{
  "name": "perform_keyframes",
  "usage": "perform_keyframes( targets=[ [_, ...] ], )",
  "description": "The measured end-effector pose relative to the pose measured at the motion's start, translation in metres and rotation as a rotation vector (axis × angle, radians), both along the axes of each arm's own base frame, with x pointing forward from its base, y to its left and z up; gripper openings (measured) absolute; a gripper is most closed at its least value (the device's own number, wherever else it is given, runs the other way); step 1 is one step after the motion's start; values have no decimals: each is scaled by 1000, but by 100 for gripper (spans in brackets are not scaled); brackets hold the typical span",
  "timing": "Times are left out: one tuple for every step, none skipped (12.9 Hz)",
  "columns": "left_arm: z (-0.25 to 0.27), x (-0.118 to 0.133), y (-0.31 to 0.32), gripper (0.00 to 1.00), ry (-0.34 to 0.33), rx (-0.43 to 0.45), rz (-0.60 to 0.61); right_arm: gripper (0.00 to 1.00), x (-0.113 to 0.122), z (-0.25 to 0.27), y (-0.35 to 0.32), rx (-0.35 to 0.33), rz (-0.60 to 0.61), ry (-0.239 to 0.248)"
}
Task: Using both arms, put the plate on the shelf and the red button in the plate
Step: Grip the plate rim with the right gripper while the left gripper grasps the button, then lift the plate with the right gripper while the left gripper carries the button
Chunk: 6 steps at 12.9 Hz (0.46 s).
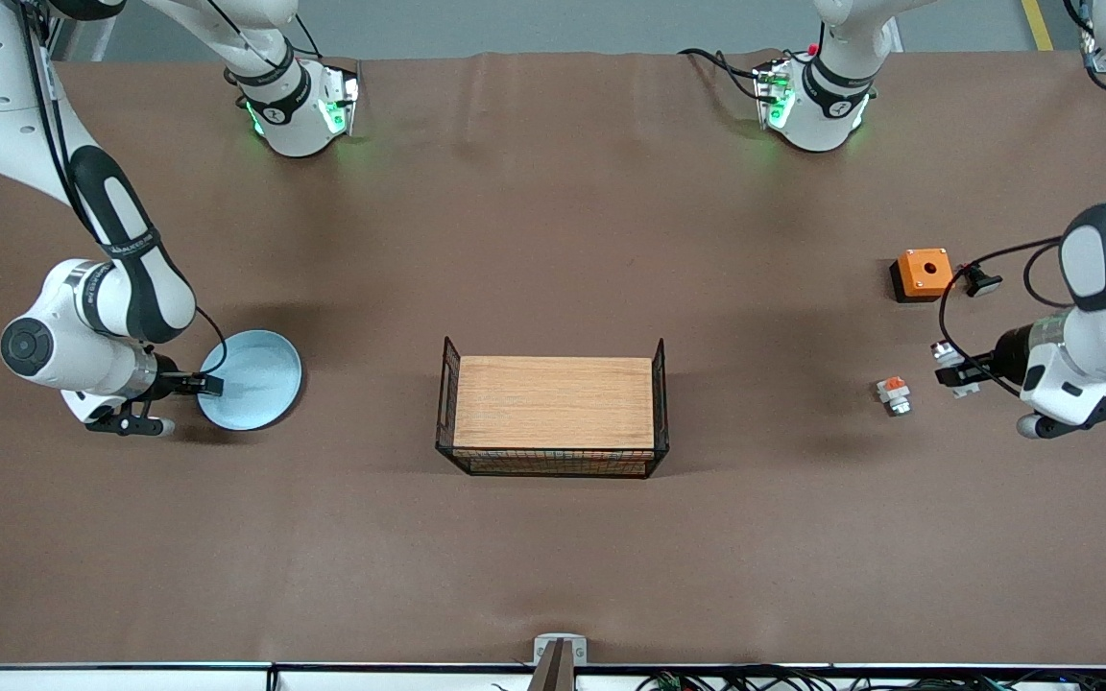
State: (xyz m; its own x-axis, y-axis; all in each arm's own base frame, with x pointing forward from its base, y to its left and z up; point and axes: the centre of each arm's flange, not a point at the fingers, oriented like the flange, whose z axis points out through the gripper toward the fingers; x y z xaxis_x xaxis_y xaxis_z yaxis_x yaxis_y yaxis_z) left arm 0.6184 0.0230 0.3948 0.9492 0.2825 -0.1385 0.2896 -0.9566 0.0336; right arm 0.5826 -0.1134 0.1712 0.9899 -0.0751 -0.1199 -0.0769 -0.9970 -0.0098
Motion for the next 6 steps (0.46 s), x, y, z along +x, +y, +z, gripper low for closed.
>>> perform_keyframes(
  targets=[
    [20, -3, -25, 41, -9, 0, -1, 49, 0, 2, 0, 0, 0, -2],
    [34, -5, -50, 41, -21, -3, -11, 37, 1, 3, -1, -1, -1, -2],
    [46, -6, -74, 41, -39, -9, -33, 26, 0, 3, -2, -2, 0, -2],
    [57, -8, -100, 41, -56, -18, -51, 16, 0, 5, -2, 0, 7, 1],
    [66, -10, -125, 41, -68, -27, -50, 13, 0, 6, 0, 1, 12, 4],
    [76, -13, -149, 41, -81, -36, -38, 10, 0, 6, 0, 3, 17, 5]
  ],
)
